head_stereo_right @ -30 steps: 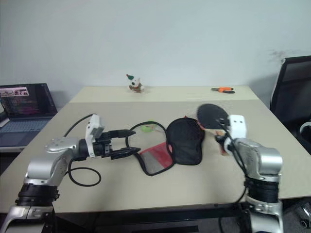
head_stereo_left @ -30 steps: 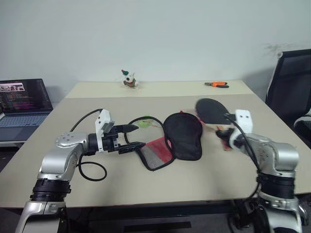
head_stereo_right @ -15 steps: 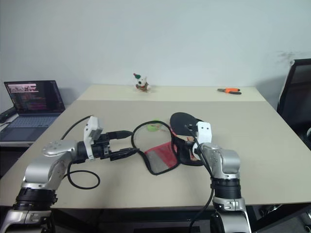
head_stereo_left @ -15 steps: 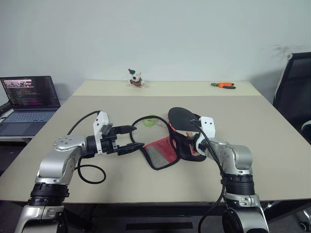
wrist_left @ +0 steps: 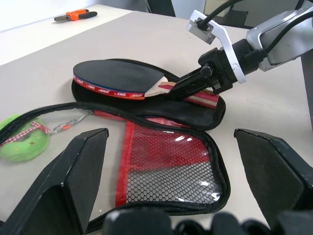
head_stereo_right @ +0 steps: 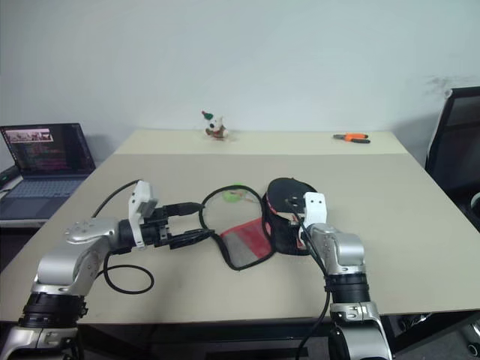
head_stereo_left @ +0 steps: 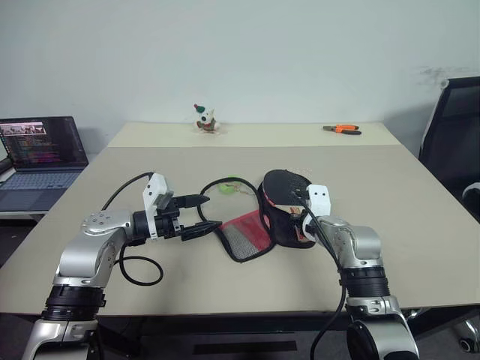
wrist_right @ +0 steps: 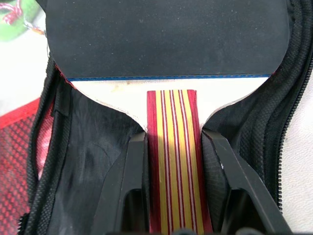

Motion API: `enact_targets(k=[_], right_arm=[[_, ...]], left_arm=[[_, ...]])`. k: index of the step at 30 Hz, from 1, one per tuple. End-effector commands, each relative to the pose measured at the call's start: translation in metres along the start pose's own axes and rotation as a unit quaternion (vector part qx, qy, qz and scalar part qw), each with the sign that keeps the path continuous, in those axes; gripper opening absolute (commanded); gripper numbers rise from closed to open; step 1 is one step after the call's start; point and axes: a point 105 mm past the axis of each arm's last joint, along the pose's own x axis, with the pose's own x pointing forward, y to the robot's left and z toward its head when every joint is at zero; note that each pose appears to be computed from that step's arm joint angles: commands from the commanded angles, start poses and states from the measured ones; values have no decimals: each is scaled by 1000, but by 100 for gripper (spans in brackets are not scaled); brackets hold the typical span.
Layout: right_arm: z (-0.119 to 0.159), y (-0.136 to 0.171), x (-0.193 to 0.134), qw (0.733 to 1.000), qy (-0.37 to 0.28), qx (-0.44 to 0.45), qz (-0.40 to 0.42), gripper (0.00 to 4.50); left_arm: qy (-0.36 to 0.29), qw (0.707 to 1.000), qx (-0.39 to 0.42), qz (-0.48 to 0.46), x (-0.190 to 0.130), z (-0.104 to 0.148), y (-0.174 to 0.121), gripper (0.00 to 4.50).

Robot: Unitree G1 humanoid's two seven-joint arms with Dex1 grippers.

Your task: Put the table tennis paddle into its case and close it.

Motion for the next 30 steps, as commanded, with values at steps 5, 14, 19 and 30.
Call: enact_targets(k=[5,14,19,30], right_arm=[[11,2,-4,1000,-27,-7,-5,225],[31,36,-32,991,-70,-55,103,447],[51,53,-82,958,-111,-132,231,447],[72,26,-146,902,-106,-256,330,450]], left_arm=[[-14,1000,26,8,-7,15,2,450],[-7,999,17,43,-13,7,10,450],[19,997,8,76,-20,-7,17,450],[152,978,-16,143,-26,-68,48,205]])
